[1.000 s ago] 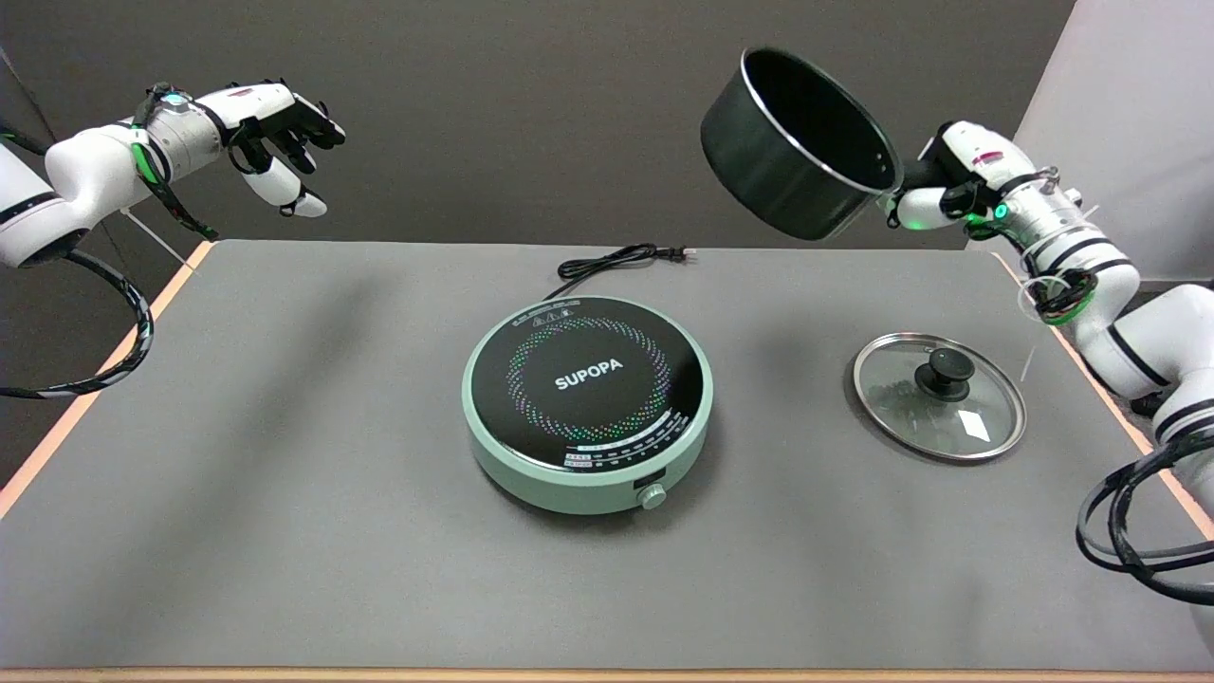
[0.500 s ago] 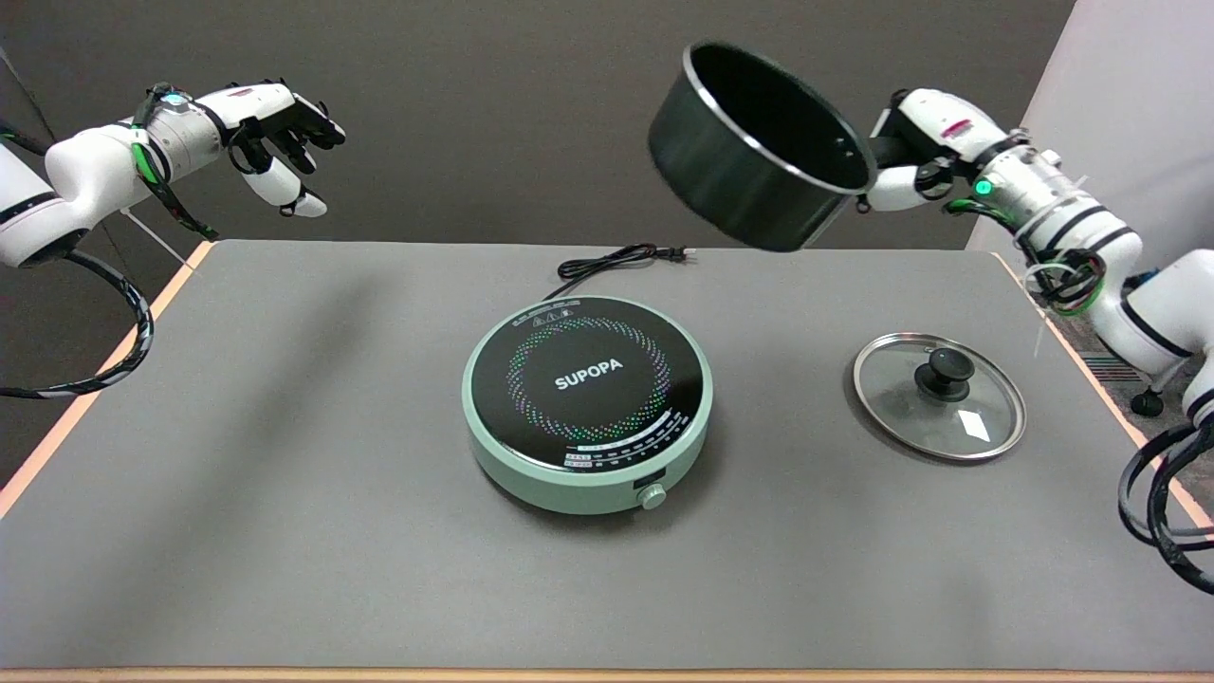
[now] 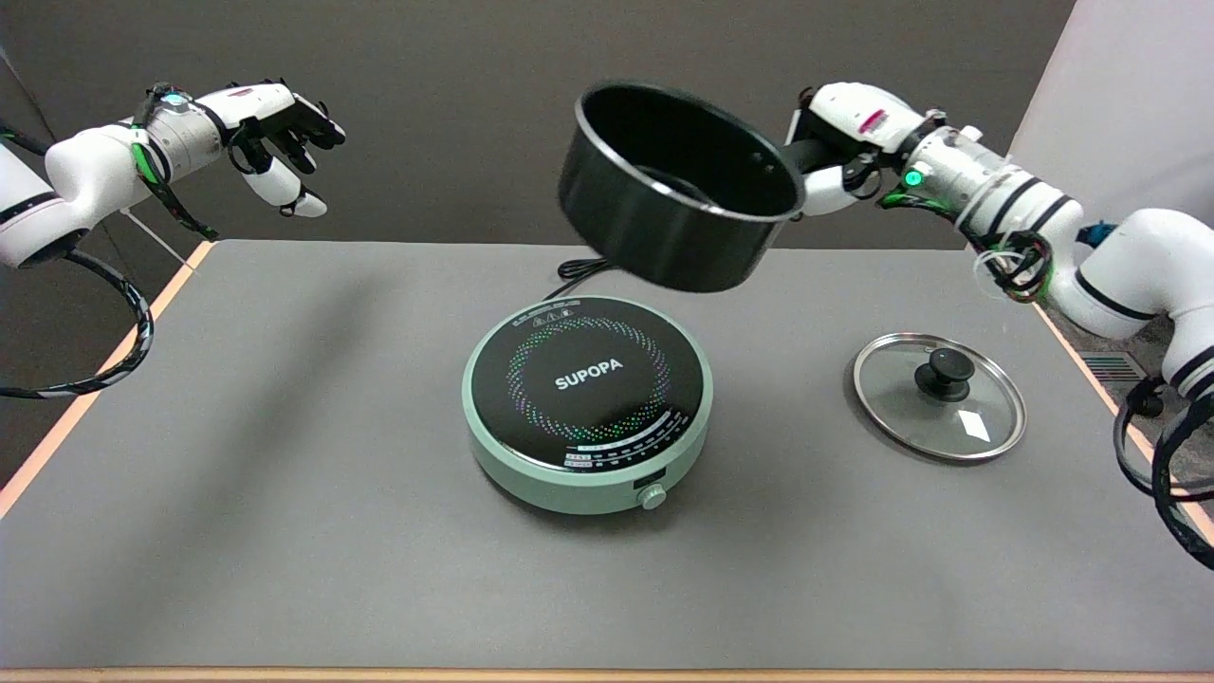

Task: Place the pot onto the induction cooker.

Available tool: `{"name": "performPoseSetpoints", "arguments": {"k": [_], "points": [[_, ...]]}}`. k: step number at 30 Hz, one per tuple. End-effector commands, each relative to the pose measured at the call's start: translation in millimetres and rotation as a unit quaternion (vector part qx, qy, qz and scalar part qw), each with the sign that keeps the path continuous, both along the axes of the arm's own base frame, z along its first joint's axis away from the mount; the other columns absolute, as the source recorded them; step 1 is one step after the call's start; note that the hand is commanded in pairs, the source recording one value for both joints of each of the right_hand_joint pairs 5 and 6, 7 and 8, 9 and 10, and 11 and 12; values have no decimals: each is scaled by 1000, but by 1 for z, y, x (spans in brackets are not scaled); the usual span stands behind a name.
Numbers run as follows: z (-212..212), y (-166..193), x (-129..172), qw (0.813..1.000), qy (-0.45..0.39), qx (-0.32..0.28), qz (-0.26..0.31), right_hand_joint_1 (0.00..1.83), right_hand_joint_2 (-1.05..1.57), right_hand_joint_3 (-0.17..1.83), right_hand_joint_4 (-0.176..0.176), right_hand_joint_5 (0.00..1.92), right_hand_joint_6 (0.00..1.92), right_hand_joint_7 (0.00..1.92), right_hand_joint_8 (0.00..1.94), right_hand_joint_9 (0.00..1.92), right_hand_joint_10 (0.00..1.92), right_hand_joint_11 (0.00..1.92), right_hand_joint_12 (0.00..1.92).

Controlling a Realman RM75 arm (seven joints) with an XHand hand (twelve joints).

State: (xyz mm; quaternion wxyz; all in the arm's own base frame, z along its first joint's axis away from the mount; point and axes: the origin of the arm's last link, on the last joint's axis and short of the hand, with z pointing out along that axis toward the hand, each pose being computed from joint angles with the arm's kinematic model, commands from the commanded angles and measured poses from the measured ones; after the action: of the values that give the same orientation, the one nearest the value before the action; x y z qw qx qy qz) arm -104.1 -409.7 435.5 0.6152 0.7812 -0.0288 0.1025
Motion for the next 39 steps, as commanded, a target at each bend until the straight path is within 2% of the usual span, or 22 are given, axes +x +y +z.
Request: {"name": "performPoseSetpoints", "arguments": {"k": [1, 9, 13, 29, 39], "points": [[-71, -1, -8, 996, 84, 29, -25, 826, 1541, 828, -29, 1920, 1920, 1920, 1920, 1920, 1920, 1920, 1920], [-73, -7, -32, 993, 97, -29, -60, 851, 1483, 883, -40, 1920, 1920, 1920, 1920, 1920, 1920, 1920, 1920], [-79, -7, -37, 992, 101, -37, -69, 856, 1475, 892, -43, 1920, 1920, 1920, 1920, 1920, 1920, 1920, 1920], [-128, 8, -51, 991, 101, 23, -80, 863, 1482, 877, -45, 1920, 1920, 1920, 1920, 1920, 1920, 1920, 1920], [-130, 10, -59, 990, 108, 35, -90, 860, 1495, 865, -45, 1920, 1920, 1920, 1920, 1920, 1920, 1920, 1920]]}}
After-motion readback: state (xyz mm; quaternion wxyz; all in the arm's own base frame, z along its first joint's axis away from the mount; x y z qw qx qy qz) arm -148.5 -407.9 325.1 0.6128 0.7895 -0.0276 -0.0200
